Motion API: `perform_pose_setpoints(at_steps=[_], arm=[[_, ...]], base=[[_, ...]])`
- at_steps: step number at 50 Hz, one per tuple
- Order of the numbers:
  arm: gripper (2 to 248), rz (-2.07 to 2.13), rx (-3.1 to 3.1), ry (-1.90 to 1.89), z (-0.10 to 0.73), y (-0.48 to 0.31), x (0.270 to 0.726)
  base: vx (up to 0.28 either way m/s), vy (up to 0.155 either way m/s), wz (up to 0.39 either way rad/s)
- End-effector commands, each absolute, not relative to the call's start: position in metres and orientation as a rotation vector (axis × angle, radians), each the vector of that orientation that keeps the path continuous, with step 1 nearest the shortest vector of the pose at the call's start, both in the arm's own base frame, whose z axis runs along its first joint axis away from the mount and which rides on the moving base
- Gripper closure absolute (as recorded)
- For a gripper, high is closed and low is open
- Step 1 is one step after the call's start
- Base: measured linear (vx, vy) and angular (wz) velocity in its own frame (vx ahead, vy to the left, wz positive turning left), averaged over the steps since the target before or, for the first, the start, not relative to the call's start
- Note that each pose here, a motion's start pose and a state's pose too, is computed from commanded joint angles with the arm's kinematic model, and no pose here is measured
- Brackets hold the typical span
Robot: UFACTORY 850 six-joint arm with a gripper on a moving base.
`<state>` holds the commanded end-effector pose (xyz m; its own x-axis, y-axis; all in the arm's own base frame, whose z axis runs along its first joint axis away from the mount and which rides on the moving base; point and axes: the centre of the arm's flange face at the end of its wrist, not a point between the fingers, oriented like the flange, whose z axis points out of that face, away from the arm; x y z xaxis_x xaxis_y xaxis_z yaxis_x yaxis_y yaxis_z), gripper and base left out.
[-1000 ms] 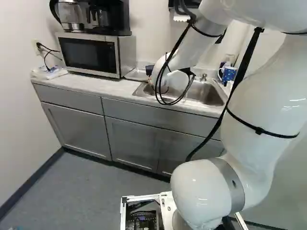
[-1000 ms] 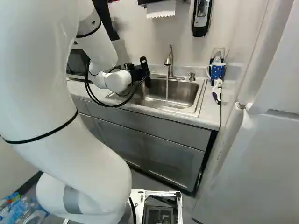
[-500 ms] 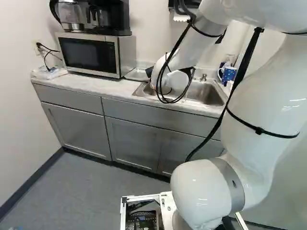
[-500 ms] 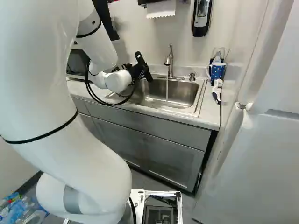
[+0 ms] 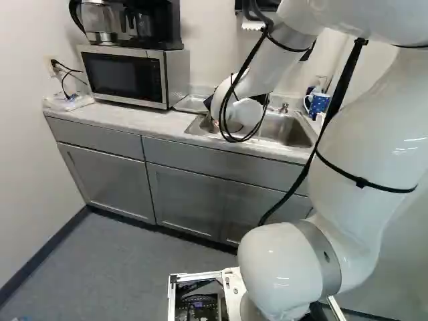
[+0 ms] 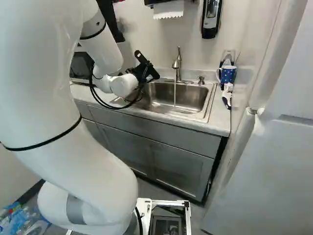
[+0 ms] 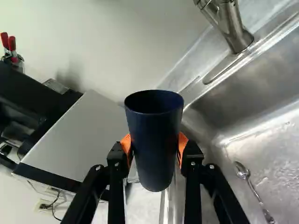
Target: Rinse the cup and place it in the tray
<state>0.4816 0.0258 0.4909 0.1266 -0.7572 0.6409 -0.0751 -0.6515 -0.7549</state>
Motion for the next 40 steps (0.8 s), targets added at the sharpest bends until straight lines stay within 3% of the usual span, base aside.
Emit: perform_pose_setpoints(at_steps=[40], arm=[[134, -1.817, -2.113, 0.426, 0.4909, 0.0258, 0.4816]], base=[[0.000, 0.000, 0.000]])
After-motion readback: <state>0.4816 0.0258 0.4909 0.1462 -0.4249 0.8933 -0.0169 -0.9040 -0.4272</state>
